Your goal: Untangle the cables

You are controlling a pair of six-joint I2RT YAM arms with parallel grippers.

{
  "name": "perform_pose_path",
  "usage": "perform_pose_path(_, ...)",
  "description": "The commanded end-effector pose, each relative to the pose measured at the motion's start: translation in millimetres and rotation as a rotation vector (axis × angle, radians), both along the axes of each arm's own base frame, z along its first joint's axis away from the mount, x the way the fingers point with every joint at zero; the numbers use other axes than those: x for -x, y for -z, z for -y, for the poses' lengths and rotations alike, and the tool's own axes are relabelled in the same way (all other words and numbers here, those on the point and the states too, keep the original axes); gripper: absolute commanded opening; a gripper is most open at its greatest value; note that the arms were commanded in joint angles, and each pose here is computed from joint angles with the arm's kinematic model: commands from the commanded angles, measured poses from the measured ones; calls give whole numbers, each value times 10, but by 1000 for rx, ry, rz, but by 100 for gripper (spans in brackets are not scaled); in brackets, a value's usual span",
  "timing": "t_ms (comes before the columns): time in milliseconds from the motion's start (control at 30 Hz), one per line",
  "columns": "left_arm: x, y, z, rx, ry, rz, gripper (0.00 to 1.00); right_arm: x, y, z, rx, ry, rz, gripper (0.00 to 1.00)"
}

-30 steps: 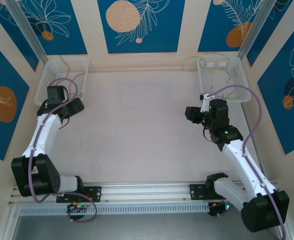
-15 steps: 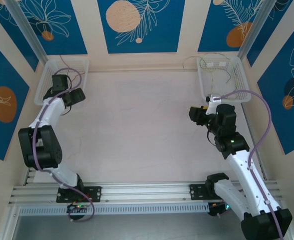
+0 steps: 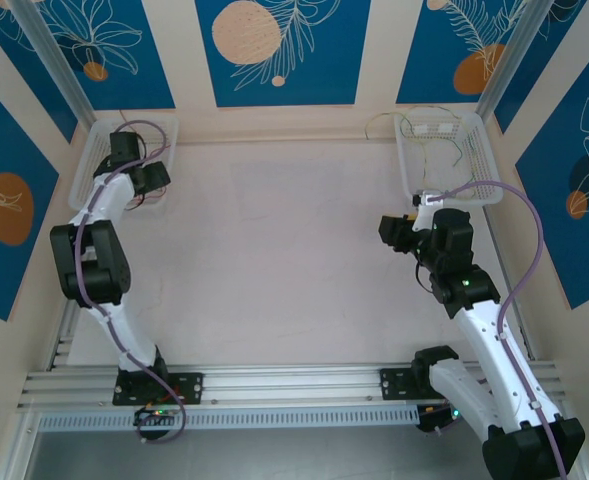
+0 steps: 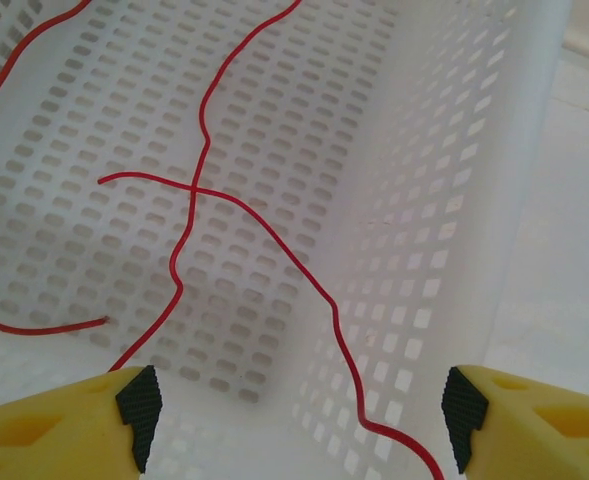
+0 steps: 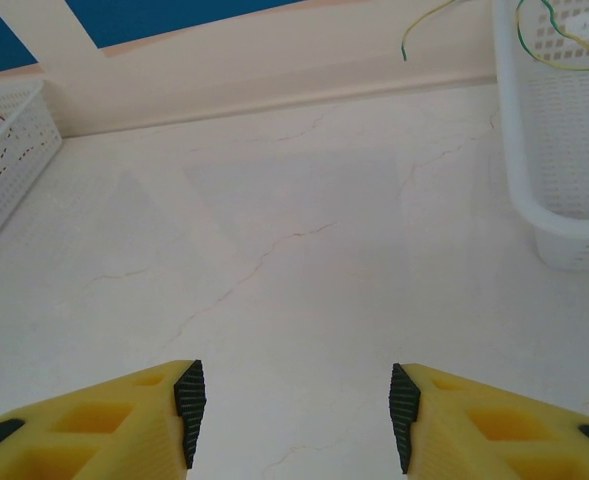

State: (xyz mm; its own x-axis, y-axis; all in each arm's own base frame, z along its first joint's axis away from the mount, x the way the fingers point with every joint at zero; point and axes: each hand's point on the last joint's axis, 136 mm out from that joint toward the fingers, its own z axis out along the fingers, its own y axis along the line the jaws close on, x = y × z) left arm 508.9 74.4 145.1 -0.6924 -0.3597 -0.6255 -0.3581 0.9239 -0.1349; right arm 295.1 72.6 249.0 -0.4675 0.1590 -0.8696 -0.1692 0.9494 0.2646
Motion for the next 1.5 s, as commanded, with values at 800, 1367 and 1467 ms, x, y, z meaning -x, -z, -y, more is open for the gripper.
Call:
perform_pose_path(800, 963, -61, 176, 35, -108, -43, 21, 57, -94, -55, -49, -13, 25, 54)
perform_pose_path(1367, 460, 88, -165, -63, -135, -87, 22, 82, -117, 0, -22, 3, 37, 54)
perform_pose_path(1467, 387, 142, -209, -58, -133, -101, 22, 86, -131, 6, -13, 3, 38, 54)
